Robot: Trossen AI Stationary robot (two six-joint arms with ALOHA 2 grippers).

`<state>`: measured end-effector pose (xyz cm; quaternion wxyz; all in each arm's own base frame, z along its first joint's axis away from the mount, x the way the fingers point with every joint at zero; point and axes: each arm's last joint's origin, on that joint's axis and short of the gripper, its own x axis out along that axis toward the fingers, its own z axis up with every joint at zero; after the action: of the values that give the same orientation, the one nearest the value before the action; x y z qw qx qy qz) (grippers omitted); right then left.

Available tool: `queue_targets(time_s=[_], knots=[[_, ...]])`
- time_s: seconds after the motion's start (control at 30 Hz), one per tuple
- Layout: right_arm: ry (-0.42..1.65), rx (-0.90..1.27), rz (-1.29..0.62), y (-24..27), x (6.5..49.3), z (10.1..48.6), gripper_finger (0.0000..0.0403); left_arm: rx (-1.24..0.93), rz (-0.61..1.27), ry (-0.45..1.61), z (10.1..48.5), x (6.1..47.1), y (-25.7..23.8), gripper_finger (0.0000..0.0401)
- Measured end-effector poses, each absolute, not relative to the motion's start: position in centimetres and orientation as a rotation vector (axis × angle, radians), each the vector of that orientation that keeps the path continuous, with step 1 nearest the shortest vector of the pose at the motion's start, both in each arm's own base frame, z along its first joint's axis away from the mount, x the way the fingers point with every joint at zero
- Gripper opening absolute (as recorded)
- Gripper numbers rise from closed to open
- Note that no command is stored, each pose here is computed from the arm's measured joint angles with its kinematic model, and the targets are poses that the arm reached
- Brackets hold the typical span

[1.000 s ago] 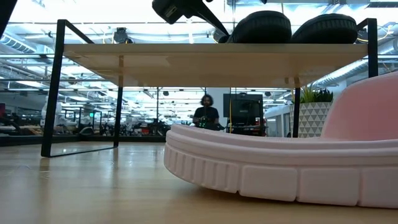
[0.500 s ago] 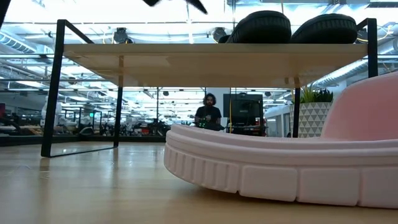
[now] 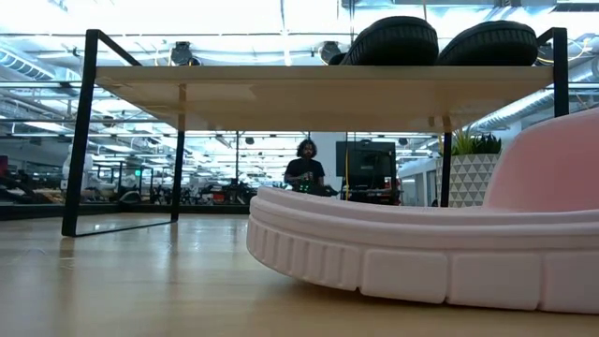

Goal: Pick and place slides into the shelf
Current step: Put the right pink slipper on the shelf

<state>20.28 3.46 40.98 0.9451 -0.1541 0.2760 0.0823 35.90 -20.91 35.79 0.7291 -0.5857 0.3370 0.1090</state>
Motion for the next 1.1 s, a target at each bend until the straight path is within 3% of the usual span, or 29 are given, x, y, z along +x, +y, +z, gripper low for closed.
queue_targets(time_s=[0.4, 0.57, 0.87, 1.1], knots=[[0.461, -0.070, 0.392, 9.9, 19.4, 41.6, 0.0148, -1.111, 0.186, 0.921, 34.8, 31.2, -26.1, 0.0220], [0.579, 0.129, 0.519, 13.3, 19.0, 40.6, 0.0148, -1.069, 0.227, 0.953, 34.4, 29.6, -27.2, 0.0217], [0.865, 0.392, 0.767, 17.8, 16.3, 39.6, 0.0148, -1.118, 0.300, 0.787, 34.6, 29.0, -28.1, 0.0213], [1.170, 0.485, 0.762, 20.9, 12.1, 36.3, 0.0148, -1.172, 0.335, 0.759, 34.6, 28.8, -28.2, 0.0214]])
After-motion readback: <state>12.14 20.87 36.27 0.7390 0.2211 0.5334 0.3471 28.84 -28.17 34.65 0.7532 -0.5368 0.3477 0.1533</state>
